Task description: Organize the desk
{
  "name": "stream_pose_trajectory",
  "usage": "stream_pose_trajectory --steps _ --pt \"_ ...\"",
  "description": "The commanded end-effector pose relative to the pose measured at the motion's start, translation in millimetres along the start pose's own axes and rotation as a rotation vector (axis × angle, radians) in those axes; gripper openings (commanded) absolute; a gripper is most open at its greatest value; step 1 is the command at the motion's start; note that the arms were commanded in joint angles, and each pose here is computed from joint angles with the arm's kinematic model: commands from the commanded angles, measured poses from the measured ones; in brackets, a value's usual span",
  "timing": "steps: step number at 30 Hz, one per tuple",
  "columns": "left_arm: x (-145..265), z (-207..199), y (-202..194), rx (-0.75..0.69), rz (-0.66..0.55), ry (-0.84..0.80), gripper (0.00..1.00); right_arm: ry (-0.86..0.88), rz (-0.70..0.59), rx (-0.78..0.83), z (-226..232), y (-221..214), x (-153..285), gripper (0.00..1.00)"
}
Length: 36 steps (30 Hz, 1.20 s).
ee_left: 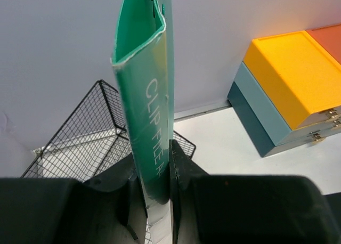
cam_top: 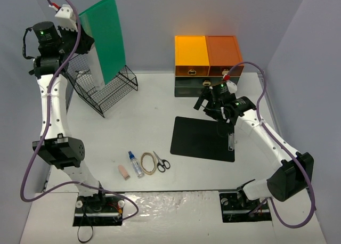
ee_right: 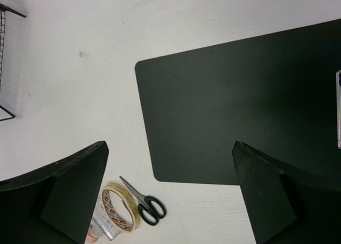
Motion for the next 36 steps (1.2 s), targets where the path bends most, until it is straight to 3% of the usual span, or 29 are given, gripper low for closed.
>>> stream_pose_trajectory --steps 1,9,24,36 --pt "16.0 16.5 52.4 -0.108 -0.199 0.035 0.00 0.028 -0.008 0.037 1.8 3.2 -0.4 1.00" --pt "6.1 37.5 56.0 -0.143 -0.190 0.050 0.00 0.008 0.021 0.041 -2.0 -3.0 -8.9 1.00" --pt "4.5 88.3 16.4 -0.137 -0.111 0.038 0.00 -0.012 0.057 0.010 -14.0 -17.8 -21.2 1.00" --pt "15.7 137.1 0.4 -0.042 -0.162 0.006 0.00 -0.006 0.083 0.013 -9.5 -26.2 -30.1 1.00"
Point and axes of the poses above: each gripper's point midway between its finger pads, its own x axis back along the fingers, its own z axis along the line the jaws close on, y = z × x, the point moved 6 cm from there along x, back along the fingers, and after that the axes turned 7 degrees about -x, right-handed, at the moved point
